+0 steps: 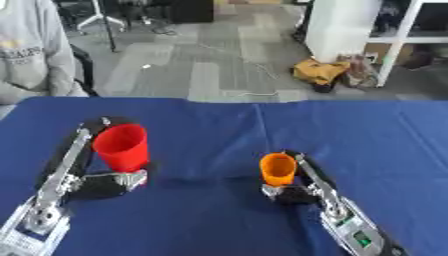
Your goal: Pour the contents of one cup into another cup.
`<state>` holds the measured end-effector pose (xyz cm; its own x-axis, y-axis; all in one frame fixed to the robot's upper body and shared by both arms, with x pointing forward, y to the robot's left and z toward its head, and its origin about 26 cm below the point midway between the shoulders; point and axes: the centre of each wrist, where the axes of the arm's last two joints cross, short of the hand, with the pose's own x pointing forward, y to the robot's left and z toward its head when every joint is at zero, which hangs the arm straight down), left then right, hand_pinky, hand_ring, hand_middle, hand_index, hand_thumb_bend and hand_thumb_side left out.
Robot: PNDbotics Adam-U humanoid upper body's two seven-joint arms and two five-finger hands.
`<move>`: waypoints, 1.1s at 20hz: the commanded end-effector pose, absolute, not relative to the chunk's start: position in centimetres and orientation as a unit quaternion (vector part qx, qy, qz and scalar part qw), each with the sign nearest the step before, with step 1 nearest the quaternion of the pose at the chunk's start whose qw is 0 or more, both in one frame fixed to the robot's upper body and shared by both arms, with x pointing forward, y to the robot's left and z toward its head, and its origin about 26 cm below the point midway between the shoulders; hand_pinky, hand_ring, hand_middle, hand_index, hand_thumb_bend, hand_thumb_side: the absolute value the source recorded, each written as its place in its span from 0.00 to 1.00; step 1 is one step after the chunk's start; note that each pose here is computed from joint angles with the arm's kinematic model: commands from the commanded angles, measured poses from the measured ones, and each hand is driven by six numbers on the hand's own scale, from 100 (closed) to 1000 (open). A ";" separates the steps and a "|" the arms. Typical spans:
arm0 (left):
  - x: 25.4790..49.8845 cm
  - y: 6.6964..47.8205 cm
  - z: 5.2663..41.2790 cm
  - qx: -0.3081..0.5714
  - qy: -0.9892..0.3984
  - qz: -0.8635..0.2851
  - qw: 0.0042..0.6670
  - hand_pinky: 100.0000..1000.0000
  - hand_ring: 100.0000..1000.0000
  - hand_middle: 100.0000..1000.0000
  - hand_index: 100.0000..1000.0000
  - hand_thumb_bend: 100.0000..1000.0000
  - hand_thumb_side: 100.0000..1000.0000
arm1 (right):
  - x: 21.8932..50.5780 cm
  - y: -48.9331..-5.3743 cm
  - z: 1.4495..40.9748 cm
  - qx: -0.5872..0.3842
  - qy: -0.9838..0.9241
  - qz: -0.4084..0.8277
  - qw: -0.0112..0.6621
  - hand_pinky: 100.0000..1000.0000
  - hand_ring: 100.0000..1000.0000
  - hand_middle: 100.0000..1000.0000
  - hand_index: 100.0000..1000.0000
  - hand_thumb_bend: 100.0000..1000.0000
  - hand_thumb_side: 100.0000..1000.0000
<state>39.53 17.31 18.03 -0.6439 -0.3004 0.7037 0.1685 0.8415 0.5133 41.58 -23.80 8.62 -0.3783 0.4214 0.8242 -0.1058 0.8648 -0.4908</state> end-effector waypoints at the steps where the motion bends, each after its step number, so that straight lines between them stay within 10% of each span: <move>1: 39.3 17.1 19.4 0.037 -0.873 -0.275 0.400 0.33 0.27 0.29 0.66 0.54 0.00 | 41.9 -23.8 9.8 -0.104 -0.805 0.227 0.538 0.39 0.38 0.35 0.52 0.18 0.00; 22: 38.5 19.4 23.3 0.069 -0.876 -0.306 0.367 0.27 0.25 0.27 0.65 0.57 0.00 | 39.6 -20.8 14.5 -0.043 -0.841 0.267 0.468 0.37 0.35 0.32 0.49 0.15 0.00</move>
<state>38.70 18.77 21.61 -0.6944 -0.3318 0.6385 0.1297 0.8151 0.5646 39.84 -20.91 12.87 -0.5130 0.3340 0.7907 -0.1646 0.8658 -0.4725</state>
